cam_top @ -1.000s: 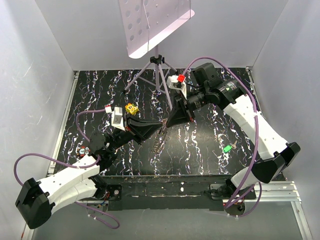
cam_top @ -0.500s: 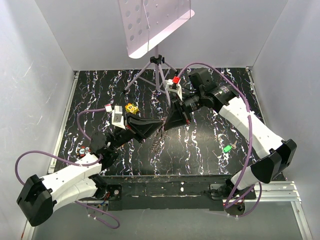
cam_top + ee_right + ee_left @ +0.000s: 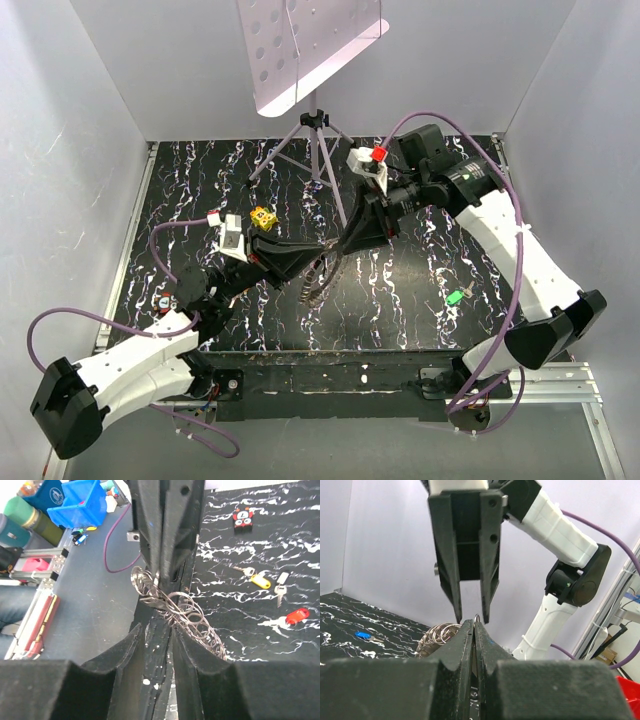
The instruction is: Put the keys on the keyring
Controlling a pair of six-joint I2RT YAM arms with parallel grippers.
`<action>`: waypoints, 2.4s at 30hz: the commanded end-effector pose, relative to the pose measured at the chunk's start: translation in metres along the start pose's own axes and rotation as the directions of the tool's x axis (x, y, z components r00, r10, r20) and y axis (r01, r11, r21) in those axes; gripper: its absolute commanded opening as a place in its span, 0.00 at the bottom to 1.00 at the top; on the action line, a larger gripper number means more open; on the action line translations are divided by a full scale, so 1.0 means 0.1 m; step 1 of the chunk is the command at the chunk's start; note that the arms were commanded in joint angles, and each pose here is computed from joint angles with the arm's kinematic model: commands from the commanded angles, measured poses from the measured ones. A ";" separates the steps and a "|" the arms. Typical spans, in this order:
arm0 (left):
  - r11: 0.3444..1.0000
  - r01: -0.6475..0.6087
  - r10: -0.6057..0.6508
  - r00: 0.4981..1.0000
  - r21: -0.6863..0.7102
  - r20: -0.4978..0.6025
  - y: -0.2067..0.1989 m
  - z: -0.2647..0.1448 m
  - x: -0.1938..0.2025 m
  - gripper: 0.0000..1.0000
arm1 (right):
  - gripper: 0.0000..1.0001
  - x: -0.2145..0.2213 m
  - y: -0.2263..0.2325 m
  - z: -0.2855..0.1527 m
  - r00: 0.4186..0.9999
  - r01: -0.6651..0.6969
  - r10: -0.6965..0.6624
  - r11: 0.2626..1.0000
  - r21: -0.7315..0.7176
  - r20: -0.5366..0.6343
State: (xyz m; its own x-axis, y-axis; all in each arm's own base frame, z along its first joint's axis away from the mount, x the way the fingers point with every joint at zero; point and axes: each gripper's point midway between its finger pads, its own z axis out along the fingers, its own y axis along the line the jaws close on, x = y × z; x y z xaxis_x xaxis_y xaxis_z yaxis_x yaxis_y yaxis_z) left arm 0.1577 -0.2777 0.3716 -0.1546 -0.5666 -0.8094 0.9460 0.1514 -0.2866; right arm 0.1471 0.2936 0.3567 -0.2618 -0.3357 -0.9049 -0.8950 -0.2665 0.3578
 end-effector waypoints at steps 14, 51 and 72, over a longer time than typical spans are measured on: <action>0.999 -0.020 0.021 0.999 0.036 -0.039 -0.05 0.06 0.03 0.00 | 0.41 -0.11 0.08 0.08 0.993 0.120 -0.120 0.992 -0.040 0.007; 0.998 -0.040 0.041 0.999 -0.046 0.005 0.06 -0.01 -0.06 0.00 | 0.01 0.02 -0.04 0.18 0.998 0.058 -0.058 0.998 0.016 -0.036; 0.966 -0.249 0.218 0.925 -0.064 -0.312 0.01 -0.23 0.00 0.83 | 0.01 0.13 0.00 0.12 0.989 0.102 -0.098 0.994 0.030 -0.112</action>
State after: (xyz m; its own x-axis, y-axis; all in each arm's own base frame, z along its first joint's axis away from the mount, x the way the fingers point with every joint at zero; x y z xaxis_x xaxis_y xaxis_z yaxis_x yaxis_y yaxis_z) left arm 0.1535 -0.2603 0.3661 -0.1042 -0.4444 -0.8898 0.9264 0.2822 -0.2494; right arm 0.1506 0.3062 0.3282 -0.2104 -0.4180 -0.8837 -0.9217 -0.2166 0.3219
